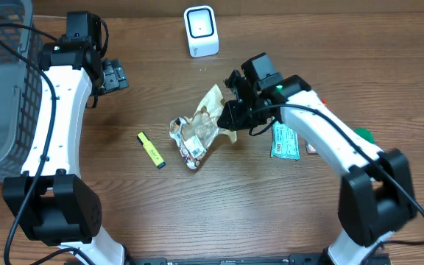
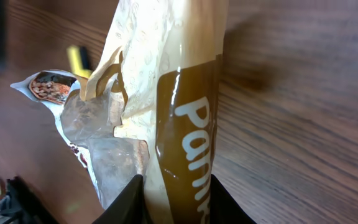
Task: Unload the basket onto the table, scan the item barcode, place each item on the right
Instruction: 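Lift the PanTree bag with the right gripper toward the white scanner, then hold the PanTree bag under the white scanner with the right gripper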
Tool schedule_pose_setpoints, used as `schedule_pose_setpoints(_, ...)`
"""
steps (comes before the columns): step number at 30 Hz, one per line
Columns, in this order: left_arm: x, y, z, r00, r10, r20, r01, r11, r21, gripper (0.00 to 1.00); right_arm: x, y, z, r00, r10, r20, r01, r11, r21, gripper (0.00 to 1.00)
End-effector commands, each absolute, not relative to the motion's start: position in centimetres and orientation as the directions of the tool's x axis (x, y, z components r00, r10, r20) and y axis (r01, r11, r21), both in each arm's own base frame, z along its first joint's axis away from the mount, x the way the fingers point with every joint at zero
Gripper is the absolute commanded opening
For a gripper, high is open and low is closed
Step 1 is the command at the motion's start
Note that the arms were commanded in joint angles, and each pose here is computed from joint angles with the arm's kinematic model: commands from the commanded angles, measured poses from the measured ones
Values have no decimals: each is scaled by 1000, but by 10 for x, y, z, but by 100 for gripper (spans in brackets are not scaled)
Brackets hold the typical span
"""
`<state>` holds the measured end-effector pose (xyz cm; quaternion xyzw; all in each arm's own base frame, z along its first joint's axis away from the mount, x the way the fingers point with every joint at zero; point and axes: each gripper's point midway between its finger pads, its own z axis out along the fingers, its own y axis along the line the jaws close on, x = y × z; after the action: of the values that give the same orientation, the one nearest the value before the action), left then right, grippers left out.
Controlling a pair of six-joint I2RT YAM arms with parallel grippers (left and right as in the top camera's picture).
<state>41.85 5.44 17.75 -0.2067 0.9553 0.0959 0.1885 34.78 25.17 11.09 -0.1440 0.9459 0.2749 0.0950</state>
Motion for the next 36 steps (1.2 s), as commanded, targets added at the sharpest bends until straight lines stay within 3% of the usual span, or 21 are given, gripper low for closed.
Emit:
schedule_pose_setpoints(1,421,53,182,-847,-334,-414,-413,904,115,100,353,255,144,-911,-212,-354,-377,775,507,4)
schedule_pose_setpoints(10,421,53,182,-847,-334,-414,-413,904,115,100,379,262,274,-788,-229,-572,-524,738,426,3)
schedule_pose_setpoints(16,421,53,182,-847,-334,-414,-413,904,115,100,437,252,346,-502,-235,-832,-578,807,121,3)
schedule_pose_setpoints(21,421,53,182,-847,-334,-414,-413,904,115,100,479,240,361,-399,-188,-897,-459,888,18,3)
schedule_pose_setpoints(24,421,53,182,-847,-334,-414,-413,904,115,100,497,246,358,-308,-278,-910,-491,866,-98,3)
schedule_pose_setpoints(29,421,53,182,-847,-334,-414,-413,904,115,100,550,241,323,-257,-346,-902,-370,898,-238,4)
schedule_pose_setpoints(36,421,53,182,-847,-334,-414,-413,904,115,100,610,248,289,-147,-308,-940,-222,936,-272,4)
